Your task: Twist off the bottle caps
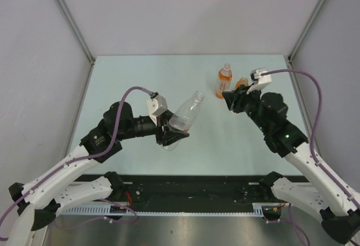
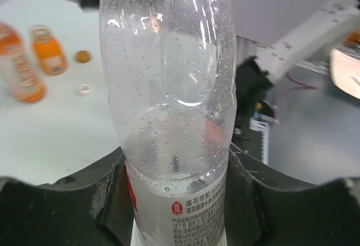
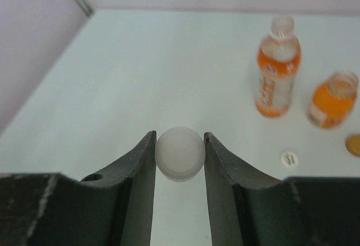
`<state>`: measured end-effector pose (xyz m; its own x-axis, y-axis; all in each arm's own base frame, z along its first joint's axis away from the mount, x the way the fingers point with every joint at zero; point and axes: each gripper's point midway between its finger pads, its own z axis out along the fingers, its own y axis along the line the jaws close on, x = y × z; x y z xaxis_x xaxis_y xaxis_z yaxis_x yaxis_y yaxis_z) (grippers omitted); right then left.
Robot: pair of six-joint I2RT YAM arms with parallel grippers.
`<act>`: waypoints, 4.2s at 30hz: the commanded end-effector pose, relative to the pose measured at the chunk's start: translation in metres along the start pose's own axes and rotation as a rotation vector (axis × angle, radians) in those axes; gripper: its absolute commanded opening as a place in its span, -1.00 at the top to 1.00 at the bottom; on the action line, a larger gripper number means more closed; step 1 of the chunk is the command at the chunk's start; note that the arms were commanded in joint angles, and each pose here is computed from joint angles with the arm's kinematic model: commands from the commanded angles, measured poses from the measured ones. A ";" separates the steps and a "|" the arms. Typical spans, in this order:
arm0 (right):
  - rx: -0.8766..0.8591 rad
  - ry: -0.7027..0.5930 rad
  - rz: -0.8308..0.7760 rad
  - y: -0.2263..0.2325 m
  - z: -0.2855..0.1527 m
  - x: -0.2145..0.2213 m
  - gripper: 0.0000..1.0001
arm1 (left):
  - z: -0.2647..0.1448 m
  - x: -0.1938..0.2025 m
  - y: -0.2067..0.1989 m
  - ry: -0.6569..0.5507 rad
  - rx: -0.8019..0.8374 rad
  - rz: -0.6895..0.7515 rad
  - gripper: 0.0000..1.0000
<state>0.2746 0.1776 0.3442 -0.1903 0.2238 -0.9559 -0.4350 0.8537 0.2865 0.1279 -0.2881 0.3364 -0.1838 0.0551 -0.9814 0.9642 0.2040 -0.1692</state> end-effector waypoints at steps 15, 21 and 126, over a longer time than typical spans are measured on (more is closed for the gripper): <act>0.383 0.232 0.032 -0.069 0.098 0.179 1.00 | -0.042 0.018 0.070 -0.055 -0.470 -0.008 1.00; 0.375 0.283 0.044 -0.071 0.120 0.215 1.00 | -0.040 0.022 0.063 -0.039 -0.431 0.001 1.00; -0.619 0.124 0.271 0.158 -0.013 -0.002 0.37 | -0.002 0.023 0.044 -0.017 -0.209 0.054 0.99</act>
<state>0.2004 0.3066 0.3826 -0.4720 0.3284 -0.8182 -0.7481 0.3418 0.5688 0.1610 -0.2755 0.2729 -0.2085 0.1171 -0.9710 0.9038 0.4026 -0.1455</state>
